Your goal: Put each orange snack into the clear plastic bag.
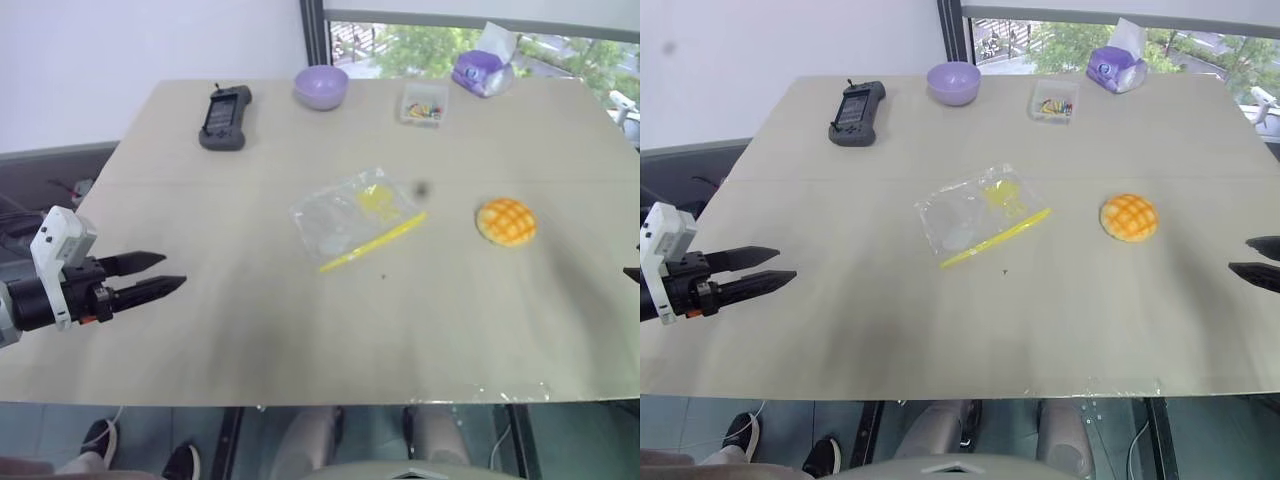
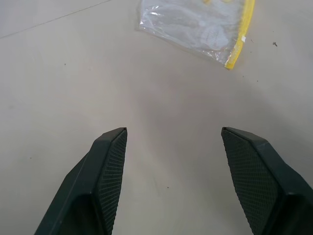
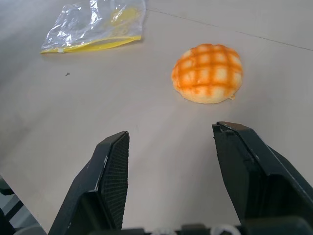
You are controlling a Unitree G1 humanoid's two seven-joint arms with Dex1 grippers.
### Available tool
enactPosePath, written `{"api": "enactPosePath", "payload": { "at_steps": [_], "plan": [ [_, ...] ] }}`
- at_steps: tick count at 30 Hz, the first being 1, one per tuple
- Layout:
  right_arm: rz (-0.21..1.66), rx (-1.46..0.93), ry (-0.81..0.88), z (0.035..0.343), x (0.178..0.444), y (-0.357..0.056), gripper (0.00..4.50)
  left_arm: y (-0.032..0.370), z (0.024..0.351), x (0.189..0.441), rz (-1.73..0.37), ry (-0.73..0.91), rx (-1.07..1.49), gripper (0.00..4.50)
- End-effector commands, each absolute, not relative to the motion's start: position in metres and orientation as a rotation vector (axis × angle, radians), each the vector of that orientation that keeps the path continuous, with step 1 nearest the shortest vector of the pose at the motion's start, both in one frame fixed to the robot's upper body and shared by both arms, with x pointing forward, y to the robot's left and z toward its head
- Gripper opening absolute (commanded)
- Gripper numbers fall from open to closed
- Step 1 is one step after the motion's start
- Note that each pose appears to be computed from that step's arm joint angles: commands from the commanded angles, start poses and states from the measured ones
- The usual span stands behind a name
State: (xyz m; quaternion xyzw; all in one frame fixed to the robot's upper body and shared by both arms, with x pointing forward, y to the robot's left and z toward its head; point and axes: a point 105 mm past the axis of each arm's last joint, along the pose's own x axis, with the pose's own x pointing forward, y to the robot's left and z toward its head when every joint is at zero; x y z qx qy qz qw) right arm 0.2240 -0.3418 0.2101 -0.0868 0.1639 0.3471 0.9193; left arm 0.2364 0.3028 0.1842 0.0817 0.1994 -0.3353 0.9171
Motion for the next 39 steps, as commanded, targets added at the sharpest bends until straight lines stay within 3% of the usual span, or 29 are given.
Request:
{"api": "enactPosePath", "payload": {
  "at_steps": [1,29,32,36,39],
  "plan": [
    [0.724,-0.201,0.287,0.212,0.224,-0.344,2.92,0.302,0.191,0.235,-0.691,0.355,0.209,3.25],
    [0.712,-0.21,0.249,0.203,0.222,-0.356,2.92,0.282,0.176,0.252,-0.706,0.321,0.172,3.25],
    [0.741,-0.207,0.233,0.202,0.226,-0.346,2.92,0.251,0.159,0.265,-0.706,0.361,0.003,3.25],
    [0.798,-0.207,0.17,0.208,0.238,-0.32,2.92,0.178,0.132,0.286,-0.756,0.407,-0.238,3.25],
    [0.83,-0.215,0.132,0.214,0.244,-0.301,2.92,0.142,0.113,0.303,-0.679,0.477,-0.346,3.25]
  ]
}}
